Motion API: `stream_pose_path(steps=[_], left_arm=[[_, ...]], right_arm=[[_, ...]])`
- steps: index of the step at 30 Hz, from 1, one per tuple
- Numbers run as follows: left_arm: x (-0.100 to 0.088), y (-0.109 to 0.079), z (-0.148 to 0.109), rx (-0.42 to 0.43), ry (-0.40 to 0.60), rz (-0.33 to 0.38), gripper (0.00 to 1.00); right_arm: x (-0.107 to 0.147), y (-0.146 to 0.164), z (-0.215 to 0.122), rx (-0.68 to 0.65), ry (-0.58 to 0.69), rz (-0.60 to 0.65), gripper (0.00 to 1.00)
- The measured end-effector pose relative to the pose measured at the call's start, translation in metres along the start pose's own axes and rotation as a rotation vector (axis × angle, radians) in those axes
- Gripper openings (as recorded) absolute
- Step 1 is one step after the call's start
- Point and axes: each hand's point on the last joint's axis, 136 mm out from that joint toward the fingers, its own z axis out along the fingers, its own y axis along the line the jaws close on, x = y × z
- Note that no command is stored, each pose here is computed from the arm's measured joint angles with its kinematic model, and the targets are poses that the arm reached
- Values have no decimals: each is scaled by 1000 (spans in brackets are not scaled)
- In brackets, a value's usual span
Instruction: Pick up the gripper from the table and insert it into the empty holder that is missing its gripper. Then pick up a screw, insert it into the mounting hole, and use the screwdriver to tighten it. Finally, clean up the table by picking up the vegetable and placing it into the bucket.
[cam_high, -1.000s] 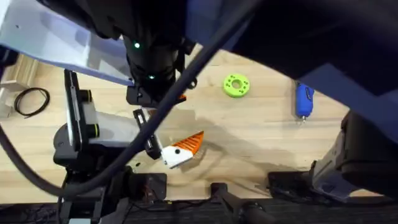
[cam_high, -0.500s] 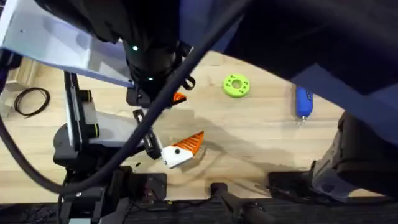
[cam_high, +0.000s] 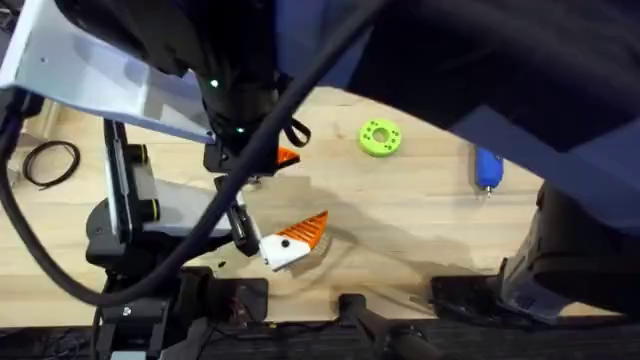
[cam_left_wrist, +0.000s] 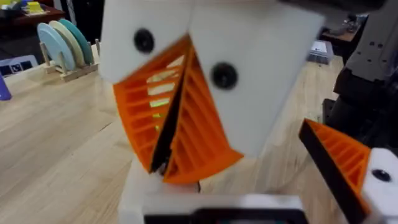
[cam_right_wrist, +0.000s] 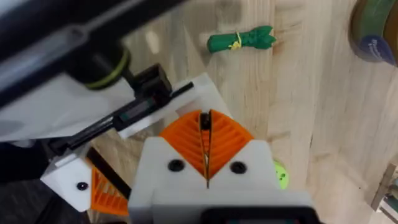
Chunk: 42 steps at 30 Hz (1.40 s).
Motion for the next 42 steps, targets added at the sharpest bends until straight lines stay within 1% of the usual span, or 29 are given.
stream_pose_path(steps=[11, 13, 14, 16, 17, 18, 19, 24, 27, 31, 34, 36, 39, 42], left_arm=[[0, 0, 0, 0, 0, 0, 986], [0, 0, 0, 0, 0, -1, 986], [0, 0, 0, 0, 0, -1, 986], [0, 0, 0, 0, 0, 0, 986], [0, 0, 0, 0, 0, -1, 986], [0, 0, 0, 1, 0, -1, 986], [0, 0, 0, 0, 0, 0, 986], [0, 0, 0, 1, 0, 0, 985], [0, 0, 0, 2, 0, 0, 985], [0, -1, 0, 3, 0, 0, 985], [0, -1, 0, 4, 0, -1, 986], [0, -1, 0, 3, 0, 0, 986], [0, -1, 0, 4, 0, -1, 986], [0, -1, 0, 4, 0, 0, 986]], right_arm=[[0, 0, 0, 0, 0, 1, 14], [0, 0, 0, 0, -1, 0, 266], [0, -1, 0, 1, -2, 1, 426], [0, -3, 0, 3, -3, 7, 697], [1, -4, 0, 4, -2, 11, 856], [2, -6, 0, 6, -1, 15, 952], [4, -9, -1, 8, -2, 26, 981], [15, -18, -14, 11, -4, 83, 990], [30, -21, -34, 15, -2, 125, 990], [45, -34, -64, 51, -52, 224, 991], [54, -44, -78, 75, -83, 296, 992], [61, -47, -80, 85, -93, 339, 991], [74, -54, -74, 105, -130, 414, 991], [91, -64, -63, 142, -190, 528, 991]])
